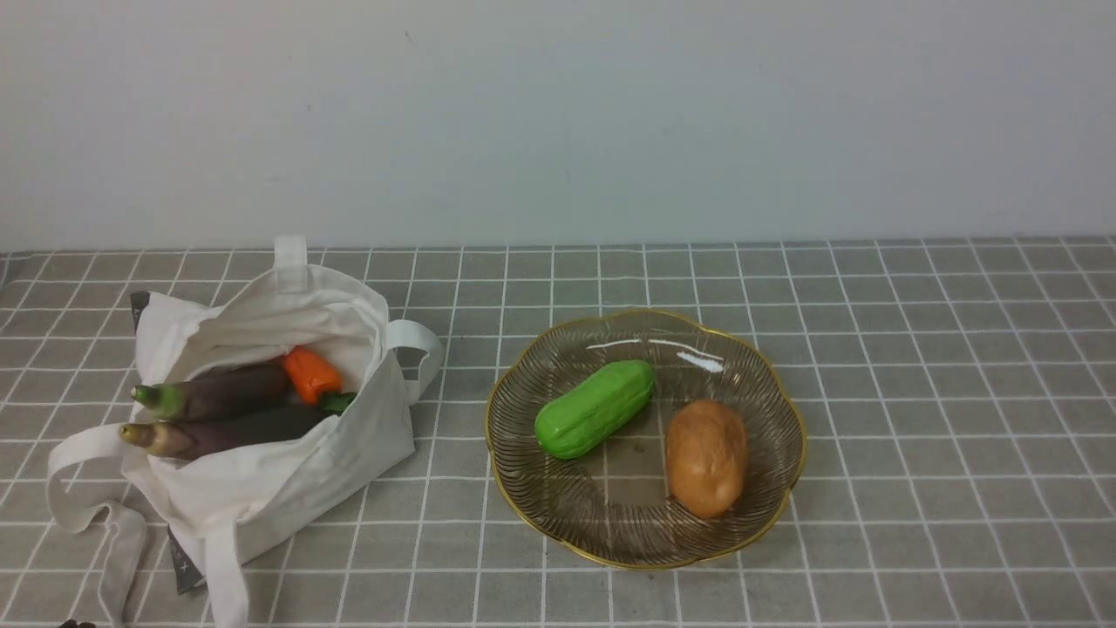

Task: Take vegetables from bag on grey coffee tablecloth place on plate.
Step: 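Reach into the bag and grasp a vegetable inside it with the left gripper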

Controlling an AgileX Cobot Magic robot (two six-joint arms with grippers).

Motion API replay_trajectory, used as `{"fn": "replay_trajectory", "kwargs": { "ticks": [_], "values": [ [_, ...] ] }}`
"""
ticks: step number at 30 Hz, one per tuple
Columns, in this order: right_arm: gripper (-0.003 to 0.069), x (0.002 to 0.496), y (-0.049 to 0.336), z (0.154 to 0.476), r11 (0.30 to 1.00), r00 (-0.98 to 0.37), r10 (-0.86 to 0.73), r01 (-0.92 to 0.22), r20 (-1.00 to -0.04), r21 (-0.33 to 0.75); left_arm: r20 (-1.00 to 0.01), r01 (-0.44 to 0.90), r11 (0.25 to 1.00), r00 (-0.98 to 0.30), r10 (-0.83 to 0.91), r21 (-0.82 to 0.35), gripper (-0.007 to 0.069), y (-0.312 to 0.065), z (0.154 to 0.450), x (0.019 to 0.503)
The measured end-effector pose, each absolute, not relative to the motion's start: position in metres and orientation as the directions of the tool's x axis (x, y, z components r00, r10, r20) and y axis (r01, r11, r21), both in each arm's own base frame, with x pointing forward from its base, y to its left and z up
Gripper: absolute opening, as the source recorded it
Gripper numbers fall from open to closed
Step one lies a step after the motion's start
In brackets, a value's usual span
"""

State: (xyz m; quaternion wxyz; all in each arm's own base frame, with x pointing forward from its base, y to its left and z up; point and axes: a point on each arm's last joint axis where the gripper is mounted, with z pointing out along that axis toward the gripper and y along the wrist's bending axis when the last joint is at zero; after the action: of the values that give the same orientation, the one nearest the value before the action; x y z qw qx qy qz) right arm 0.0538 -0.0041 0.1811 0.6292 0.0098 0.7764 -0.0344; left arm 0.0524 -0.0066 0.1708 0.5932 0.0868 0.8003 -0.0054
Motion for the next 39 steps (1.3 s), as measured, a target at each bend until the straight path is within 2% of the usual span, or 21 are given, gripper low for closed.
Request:
{"fn": "replay_trajectory", "kwargs": {
  "ticks": [12,16,17,19,20,21,22,24,26,30,34,39],
  "values": [
    [-0.0013,0.054,-0.004,0.181,0.997,-0.208,-0.028,0.059,-0.978,-0.041,-0.950,0.145,0.985,-0.281,0.133,0.094,-0.0005,-0.007,0.171,0.052],
    [-0.0013,0.054,-0.004,0.181,0.997,-0.208,-0.028,0.059,-0.978,-0.041,-0.948,0.146,0.981,-0.273,0.164,0.128,-0.0005,-0.006,0.171,0.053],
    [-0.0013,0.054,-0.004,0.181,0.997,-0.208,-0.028,0.059,-0.978,-0.041,-0.956,0.140,0.984,-0.257,0.140,0.106,-0.0005,-0.006,0.173,0.053],
    [-0.0013,0.054,-0.004,0.181,0.997,-0.208,-0.028,0.059,-0.978,-0.041,-0.972,0.124,0.991,-0.232,-0.024,-0.054,-0.0005,-0.009,0.177,0.054],
    [-0.0013,0.054,-0.004,0.181,0.997,-0.208,-0.028,0.059,-0.978,-0.041,-0.971,0.122,0.990,-0.234,-0.045,-0.076,-0.0005,-0.009,0.177,0.054],
    [-0.0013,0.054,-0.004,0.181,0.997,-0.208,-0.028,0.059,-0.978,-0.041,-0.950,0.110,0.961,-0.215,-0.226,-0.254,-0.0005,-0.011,0.181,0.054],
    [-0.0013,0.054,-0.004,0.181,0.997,-0.208,-0.028,0.059,-0.978,-0.041,-0.945,0.109,0.955,-0.214,-0.248,-0.275,-0.0005,-0.011,0.181,0.054],
    [-0.0013,0.054,-0.004,0.181,0.997,-0.208,-0.028,0.059,-0.978,-0.041,-0.868,0.098,0.872,-0.204,-0.454,-0.479,-0.0005,-0.013,0.185,0.055],
    [-0.0013,0.054,-0.004,0.181,0.997,-0.208,-0.028,0.059,-0.978,-0.041,-0.816,0.098,0.816,-0.181,-0.549,-0.570,-0.0005,-0.013,0.189,0.055],
    [-0.0013,0.054,-0.004,0.181,0.997,-0.208,-0.028,0.059,-0.978,-0.041,-0.753,0.109,0.746,-0.110,-0.648,-0.658,-0.0005,-0.010,0.196,0.056],
    [-0.0013,0.054,-0.004,0.181,0.997,-0.208,-0.028,0.059,-0.978,-0.041,-0.682,0.129,0.677,0.014,-0.732,-0.724,-0.0005,-0.004,0.207,0.056],
    [-0.0013,0.054,-0.004,0.181,0.997,-0.208,-0.028,0.059,-0.978,-0.041,-0.636,0.159,0.663,0.189,-0.748,-0.732,-0.0005,0.007,0.221,0.054]
  ]
}}
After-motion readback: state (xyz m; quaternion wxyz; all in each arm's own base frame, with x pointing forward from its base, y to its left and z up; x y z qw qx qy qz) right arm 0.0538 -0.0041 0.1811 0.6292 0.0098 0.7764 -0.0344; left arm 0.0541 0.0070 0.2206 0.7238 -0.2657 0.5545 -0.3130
